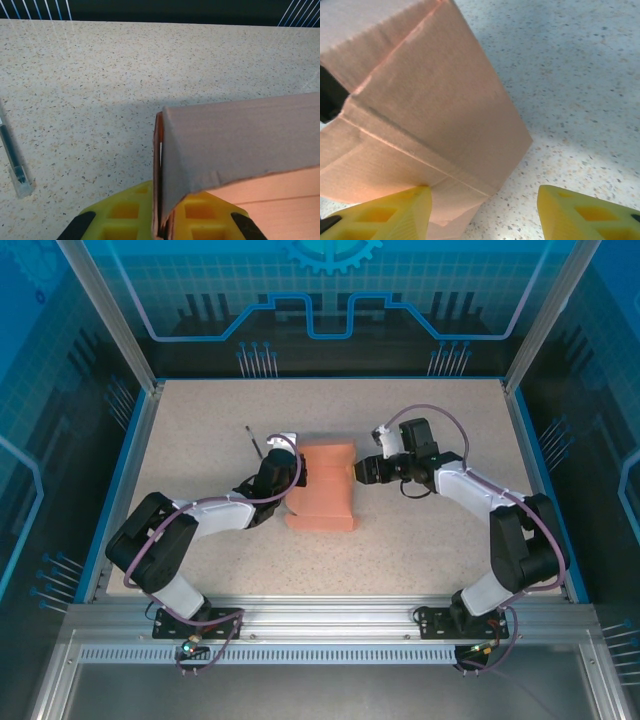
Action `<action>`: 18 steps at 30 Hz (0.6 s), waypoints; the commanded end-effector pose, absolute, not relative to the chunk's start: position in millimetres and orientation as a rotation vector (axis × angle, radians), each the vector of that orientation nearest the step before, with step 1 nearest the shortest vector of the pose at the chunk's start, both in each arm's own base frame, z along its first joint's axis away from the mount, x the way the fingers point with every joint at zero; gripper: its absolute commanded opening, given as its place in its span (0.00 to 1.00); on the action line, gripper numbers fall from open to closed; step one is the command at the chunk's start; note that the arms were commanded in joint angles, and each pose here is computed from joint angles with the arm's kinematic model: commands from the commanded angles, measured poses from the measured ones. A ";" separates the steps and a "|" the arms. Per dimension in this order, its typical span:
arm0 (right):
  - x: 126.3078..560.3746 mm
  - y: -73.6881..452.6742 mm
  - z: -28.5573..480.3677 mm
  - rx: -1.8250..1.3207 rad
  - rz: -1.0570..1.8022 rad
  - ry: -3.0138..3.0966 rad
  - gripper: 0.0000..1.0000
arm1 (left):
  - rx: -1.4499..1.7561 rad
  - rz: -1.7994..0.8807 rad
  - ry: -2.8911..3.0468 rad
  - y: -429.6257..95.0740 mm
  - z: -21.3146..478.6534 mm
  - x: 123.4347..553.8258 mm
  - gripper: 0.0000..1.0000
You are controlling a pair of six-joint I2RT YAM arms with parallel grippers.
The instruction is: Fold the paper box
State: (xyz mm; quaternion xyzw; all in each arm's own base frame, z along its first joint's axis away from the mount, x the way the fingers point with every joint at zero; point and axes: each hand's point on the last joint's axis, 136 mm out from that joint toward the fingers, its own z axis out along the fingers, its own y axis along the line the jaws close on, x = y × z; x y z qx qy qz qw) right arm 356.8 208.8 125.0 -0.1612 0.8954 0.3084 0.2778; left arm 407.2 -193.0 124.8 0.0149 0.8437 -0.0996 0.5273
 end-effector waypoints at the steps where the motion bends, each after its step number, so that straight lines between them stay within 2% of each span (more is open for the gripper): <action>1: 353.5 196.7 128.6 -0.371 0.756 2.440 0.61 | 0.042 -0.271 2.006 -197.9 131.8 403.7 0.04; 9: 298.2 171.4 111.8 -0.264 0.760 2.516 0.65 | 0.034 -0.245 2.015 -196.4 130.0 406.8 0.04; 18: 282.8 207.7 97.5 -0.183 0.976 2.465 0.67 | 0.037 -0.249 2.019 -199.1 127.8 409.1 0.04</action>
